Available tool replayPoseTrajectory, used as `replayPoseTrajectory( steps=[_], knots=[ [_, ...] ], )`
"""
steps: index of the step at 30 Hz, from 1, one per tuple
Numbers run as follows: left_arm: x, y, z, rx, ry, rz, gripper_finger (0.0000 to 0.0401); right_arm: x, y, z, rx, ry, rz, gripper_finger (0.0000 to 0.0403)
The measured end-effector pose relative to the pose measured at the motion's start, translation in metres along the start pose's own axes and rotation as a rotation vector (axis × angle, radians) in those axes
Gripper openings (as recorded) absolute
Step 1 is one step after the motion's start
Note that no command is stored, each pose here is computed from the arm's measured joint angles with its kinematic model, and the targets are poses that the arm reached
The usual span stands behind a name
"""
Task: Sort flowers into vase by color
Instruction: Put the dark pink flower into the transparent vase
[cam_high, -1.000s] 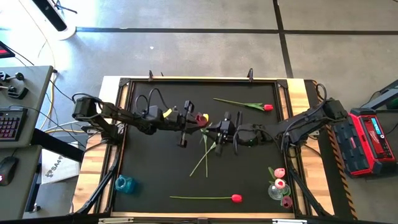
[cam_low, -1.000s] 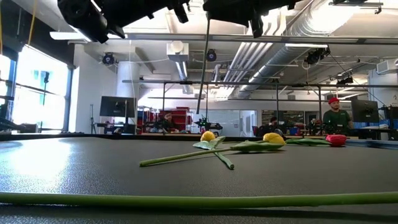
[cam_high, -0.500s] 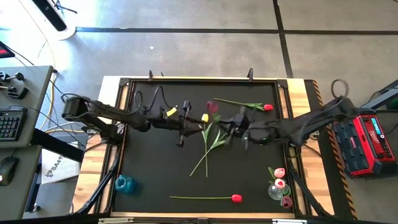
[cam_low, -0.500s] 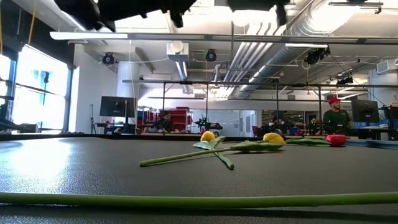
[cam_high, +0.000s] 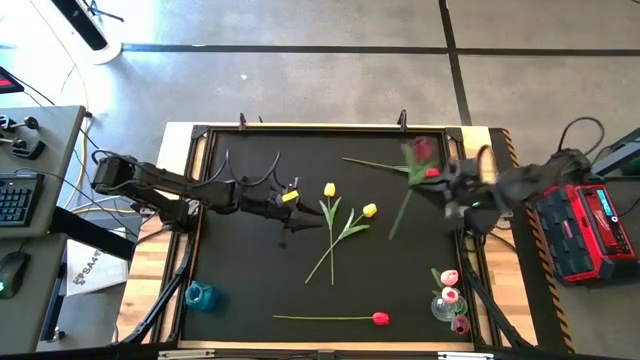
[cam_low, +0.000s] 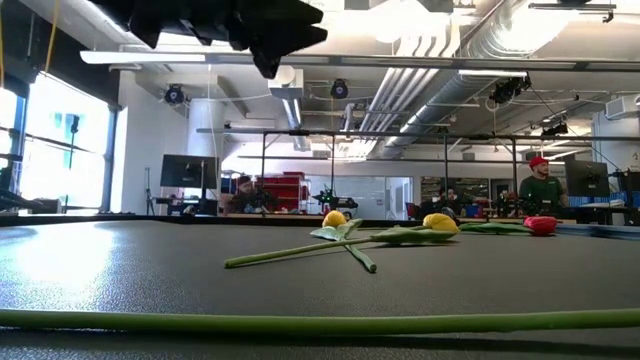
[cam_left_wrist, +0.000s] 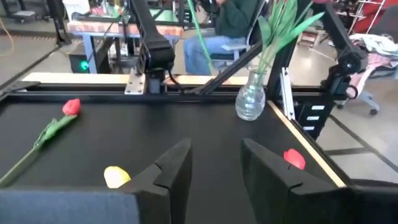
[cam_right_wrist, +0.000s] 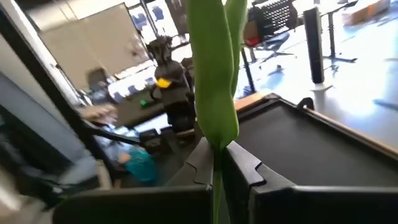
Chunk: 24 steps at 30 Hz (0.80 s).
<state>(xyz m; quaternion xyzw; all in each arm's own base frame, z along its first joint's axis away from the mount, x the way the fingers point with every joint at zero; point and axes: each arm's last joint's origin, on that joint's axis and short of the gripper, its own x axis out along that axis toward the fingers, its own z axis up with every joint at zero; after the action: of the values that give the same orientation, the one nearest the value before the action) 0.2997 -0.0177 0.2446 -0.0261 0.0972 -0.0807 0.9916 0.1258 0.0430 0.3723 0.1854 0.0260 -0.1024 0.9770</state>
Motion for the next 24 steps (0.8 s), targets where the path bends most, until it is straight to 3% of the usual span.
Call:
replayPoseTrajectory(
  steps=[10, 19, 24],
  knots=[
    [0.001, -0.008, 0.000, 0.021, -0.005, 0.026, 0.0109, -0.060, -0.048, -0.005, 0.081, 0.161, 0.057, 0.0000],
    [0.001, -0.007, 0.000, 0.020, -0.003, 0.071, 0.0107, -0.069, -0.058, -0.017, 0.060, 0.304, 0.067, 0.0000],
    [0.001, -0.007, 0.000, 0.020, -0.003, 0.075, 0.0107, -0.070, -0.059, -0.022, 0.114, 0.385, 0.086, 0.0000]
  ],
)
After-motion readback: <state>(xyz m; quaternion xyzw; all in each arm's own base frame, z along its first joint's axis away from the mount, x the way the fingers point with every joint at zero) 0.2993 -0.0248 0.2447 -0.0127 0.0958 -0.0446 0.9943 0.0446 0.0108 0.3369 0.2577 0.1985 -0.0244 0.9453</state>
